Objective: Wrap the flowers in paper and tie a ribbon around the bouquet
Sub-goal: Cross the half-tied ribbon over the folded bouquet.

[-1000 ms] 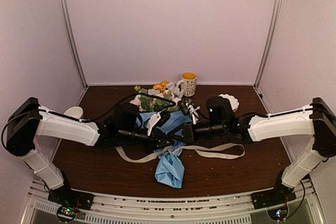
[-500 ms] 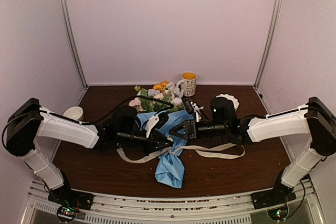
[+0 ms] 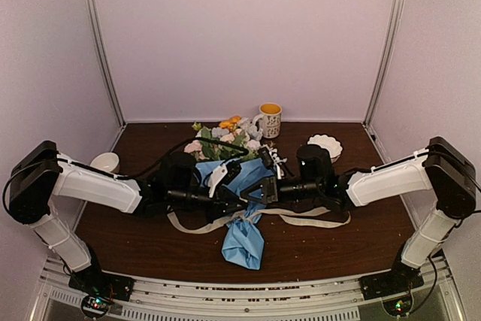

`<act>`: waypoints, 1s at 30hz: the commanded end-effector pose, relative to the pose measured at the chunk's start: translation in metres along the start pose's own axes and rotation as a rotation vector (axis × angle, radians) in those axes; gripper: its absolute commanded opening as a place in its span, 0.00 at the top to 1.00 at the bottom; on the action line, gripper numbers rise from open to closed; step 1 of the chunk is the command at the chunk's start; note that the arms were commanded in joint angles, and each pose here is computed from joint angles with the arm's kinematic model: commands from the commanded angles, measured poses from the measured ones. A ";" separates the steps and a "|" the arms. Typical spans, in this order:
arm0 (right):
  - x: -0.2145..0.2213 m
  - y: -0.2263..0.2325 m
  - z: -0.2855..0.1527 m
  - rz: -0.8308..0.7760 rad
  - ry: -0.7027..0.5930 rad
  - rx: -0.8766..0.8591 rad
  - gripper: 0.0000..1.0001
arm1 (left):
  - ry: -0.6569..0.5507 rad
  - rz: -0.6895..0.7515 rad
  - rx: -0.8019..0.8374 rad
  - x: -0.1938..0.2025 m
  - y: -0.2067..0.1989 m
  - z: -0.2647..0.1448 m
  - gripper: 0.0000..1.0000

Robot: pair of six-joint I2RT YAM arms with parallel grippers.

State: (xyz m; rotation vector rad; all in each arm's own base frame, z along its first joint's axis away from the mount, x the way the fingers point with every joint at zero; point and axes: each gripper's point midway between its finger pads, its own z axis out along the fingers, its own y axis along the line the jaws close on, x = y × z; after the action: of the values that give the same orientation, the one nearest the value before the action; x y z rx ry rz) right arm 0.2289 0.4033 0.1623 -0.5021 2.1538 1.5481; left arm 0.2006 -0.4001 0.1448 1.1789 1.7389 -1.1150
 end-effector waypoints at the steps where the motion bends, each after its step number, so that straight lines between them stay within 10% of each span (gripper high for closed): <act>1: 0.008 0.012 0.001 -0.005 0.033 -0.081 0.85 | -0.041 0.040 -0.017 -0.013 0.002 -0.001 1.00; 9: 0.008 0.016 -0.006 -0.003 0.011 -0.099 1.00 | -0.014 0.039 -0.054 -0.009 0.008 -0.003 1.00; 12: 0.005 0.014 -0.008 -0.018 -0.004 -0.071 1.00 | 0.032 0.048 -0.077 -0.003 0.011 -0.005 0.75; 18: 0.002 0.013 -0.010 -0.037 -0.007 -0.038 1.00 | 0.094 0.054 -0.123 0.011 0.016 -0.016 0.65; 23: 0.001 0.013 -0.009 -0.043 0.000 -0.036 1.00 | 0.101 0.070 -0.116 0.015 0.013 -0.020 1.00; 30: 0.005 0.018 -0.020 -0.182 -0.003 0.048 0.92 | -0.047 0.081 -0.076 -0.032 0.002 -0.030 1.00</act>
State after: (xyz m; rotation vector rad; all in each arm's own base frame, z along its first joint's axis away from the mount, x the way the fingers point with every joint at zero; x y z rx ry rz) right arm 0.2145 0.3944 0.1534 -0.5828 2.1805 1.4986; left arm 0.2043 -0.3763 0.1367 1.2215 1.8157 -0.9454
